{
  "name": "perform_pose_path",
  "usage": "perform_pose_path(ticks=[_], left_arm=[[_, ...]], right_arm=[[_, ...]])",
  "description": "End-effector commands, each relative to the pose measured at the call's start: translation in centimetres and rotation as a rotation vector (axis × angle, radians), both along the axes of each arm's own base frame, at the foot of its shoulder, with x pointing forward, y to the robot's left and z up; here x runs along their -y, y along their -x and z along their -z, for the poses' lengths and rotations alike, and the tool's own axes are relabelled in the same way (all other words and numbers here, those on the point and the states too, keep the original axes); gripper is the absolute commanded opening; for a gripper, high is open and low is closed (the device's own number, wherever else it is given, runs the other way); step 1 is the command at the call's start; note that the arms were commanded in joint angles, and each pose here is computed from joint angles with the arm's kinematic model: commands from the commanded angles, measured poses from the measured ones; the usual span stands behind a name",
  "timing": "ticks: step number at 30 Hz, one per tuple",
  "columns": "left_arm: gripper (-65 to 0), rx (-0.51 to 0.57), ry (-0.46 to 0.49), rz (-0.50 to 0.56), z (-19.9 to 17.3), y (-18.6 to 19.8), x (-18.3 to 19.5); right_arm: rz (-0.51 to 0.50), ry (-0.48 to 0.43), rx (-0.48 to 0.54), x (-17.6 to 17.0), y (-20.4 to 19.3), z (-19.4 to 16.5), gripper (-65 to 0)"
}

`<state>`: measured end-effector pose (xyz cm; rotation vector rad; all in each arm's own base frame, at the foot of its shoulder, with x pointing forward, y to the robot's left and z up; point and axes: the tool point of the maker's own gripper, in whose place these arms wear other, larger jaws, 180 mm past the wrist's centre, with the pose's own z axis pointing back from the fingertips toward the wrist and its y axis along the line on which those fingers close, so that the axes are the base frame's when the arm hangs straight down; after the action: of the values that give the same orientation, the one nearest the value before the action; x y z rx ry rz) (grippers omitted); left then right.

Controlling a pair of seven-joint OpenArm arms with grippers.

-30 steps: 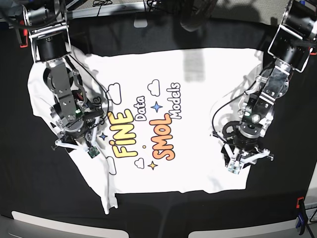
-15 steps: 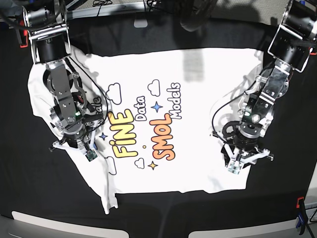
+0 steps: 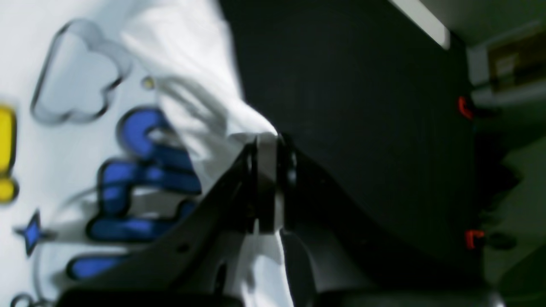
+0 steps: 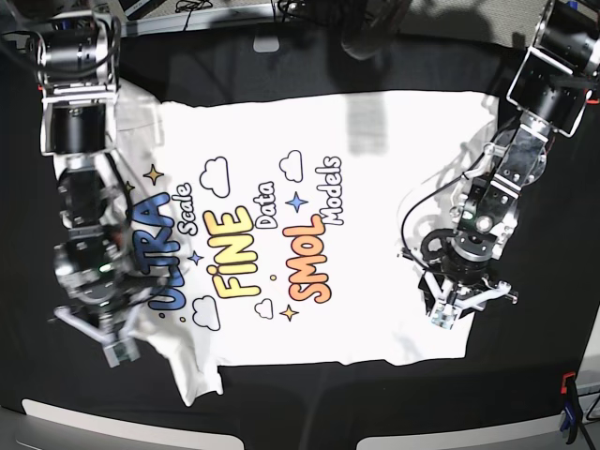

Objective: Layout the t-shirt on the table in an organized manner, then fold the t-shirt properly
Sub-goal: 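Release the shirt and smooth its side edge with the right gripper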

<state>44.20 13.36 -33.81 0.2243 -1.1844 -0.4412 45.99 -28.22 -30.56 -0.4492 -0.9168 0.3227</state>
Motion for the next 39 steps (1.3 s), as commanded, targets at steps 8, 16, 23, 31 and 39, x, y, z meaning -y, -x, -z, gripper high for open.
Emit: perform_pose_path(ticks=[8,16,23,31,39], left_arm=[[-47.8,0.073,-0.003,-0.011,-2.3,-1.1,-0.4],[-47.8,0.074,-0.003,-0.010,-2.4,-1.1,-0.4],[-47.8,0.073,-0.003,-0.010,-2.4,-1.1,-0.4],[-47.8,0.073,-0.003,-0.010,-2.3,-1.1,-0.4],[-47.8,0.073,-0.003,-0.010,-2.4,-1.1,-0.4]], right_arm=[[0.161,-0.097,0.110,7.0,0.2,-3.3,-65.0],[0.207,-0.083,0.054,10.5,1.5,-0.5,-65.0],[0.201,-0.085,0.062,10.5,1.4,-0.4,-65.0],[0.223,-0.069,0.079,11.0,1.4,-0.7,-36.8],[0.502,0.130,0.074,16.6,3.7,-3.5,-36.8]])
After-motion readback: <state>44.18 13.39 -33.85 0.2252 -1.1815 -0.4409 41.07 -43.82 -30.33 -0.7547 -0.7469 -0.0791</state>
